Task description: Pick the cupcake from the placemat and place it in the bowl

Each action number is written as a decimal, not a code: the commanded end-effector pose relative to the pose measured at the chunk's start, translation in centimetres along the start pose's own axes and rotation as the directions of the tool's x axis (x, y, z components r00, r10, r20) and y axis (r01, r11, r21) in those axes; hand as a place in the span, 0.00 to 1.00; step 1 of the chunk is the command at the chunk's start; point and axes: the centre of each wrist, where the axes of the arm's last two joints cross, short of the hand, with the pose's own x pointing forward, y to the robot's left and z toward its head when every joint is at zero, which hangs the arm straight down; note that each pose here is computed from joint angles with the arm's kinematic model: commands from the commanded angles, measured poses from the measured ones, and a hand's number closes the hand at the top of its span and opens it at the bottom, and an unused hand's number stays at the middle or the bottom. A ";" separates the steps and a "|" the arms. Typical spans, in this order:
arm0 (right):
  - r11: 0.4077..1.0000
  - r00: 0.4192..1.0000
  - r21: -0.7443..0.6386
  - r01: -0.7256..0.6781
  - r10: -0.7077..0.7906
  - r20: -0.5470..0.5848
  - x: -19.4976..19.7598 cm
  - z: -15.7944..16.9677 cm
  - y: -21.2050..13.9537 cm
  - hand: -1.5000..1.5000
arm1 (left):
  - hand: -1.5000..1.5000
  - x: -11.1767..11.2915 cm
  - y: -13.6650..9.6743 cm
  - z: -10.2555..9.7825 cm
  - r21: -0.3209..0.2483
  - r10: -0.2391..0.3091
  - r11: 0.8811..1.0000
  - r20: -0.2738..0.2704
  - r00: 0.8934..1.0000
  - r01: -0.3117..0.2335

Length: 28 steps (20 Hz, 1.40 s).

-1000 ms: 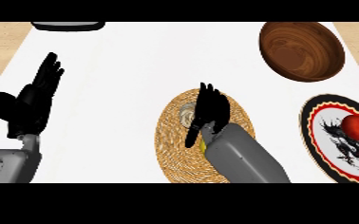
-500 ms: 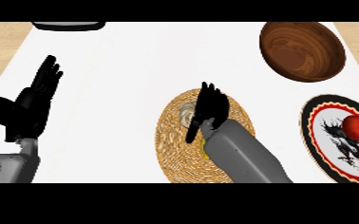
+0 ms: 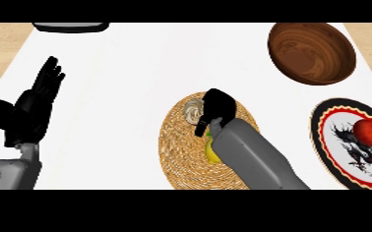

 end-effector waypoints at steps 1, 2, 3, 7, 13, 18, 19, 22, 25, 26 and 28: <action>0.999 0.996 -0.004 0.051 -0.051 -0.073 0.0 -2.1 1.2 1.00 | 0.50 -0.3 -0.7 0.5 0.007 0.003 1.000 0.029 1.000 -0.003; 0.999 0.997 0.000 0.045 -0.045 -0.065 0.2 -1.7 0.6 1.00 | 0.50 -0.5 0.7 -0.3 -0.001 -0.008 1.000 -0.009 1.000 0.008; 0.998 0.998 -0.030 0.049 -0.050 -0.048 -1.0 -1.0 3.4 1.00 | 0.50 0.0 0.8 0.1 -0.006 0.011 1.000 0.003 1.000 -0.011; 0.995 0.997 -0.088 0.045 -0.051 -0.064 -0.2 -1.6 1.6 1.00 | 0.50 1.0 -0.8 0.4 0.022 0.006 1.000 -0.032 0.999 -0.005; 0.974 0.999 -0.225 0.000 -0.012 -0.049 1.9 -3.1 -2.8 1.00 | 0.50 0.4 0.1 0.0 0.003 -0.011 1.000 0.007 1.000 0.011; 0.955 0.996 -0.293 -0.050 0.070 0.057 1.0 -5.9 -9.8 1.00 | 0.50 0.3 -1.4 -0.1 -0.019 0.005 1.000 0.009 1.000 -0.004; 0.948 0.996 -0.315 -0.034 0.059 0.071 1.3 -5.8 -11.1 1.00 | 0.50 1.1 -1.6 0.1 -0.025 0.013 1.000 0.020 1.000 -0.012; 0.888 0.995 -0.458 -0.050 0.082 0.050 3.2 -3.9 -14.8 1.00 | 0.50 1.1 0.0 -0.2 -0.016 0.006 1.000 0.001 1.000 -0.006; 0.781 0.998 -0.625 -0.011 0.046 0.040 4.8 -1.9 -18.2 1.00 | 0.50 -0.3 -0.8 0.2 -0.009 -0.008 1.000 -0.007 1.000 0.008; 0.742 0.997 -0.670 0.013 0.037 0.060 5.3 -1.3 -17.4 1.00 | 0.50 0.0 -0.2 0.4 0.018 -0.006 1.000 -0.006 1.000 0.006; 0.657 0.995 -0.750 0.077 -0.004 0.098 6.2 0.1 -18.8 1.00 | 0.50 -0.5 -1.1 -0.2 0.006 0.004 1.000 -0.014 1.000 -0.004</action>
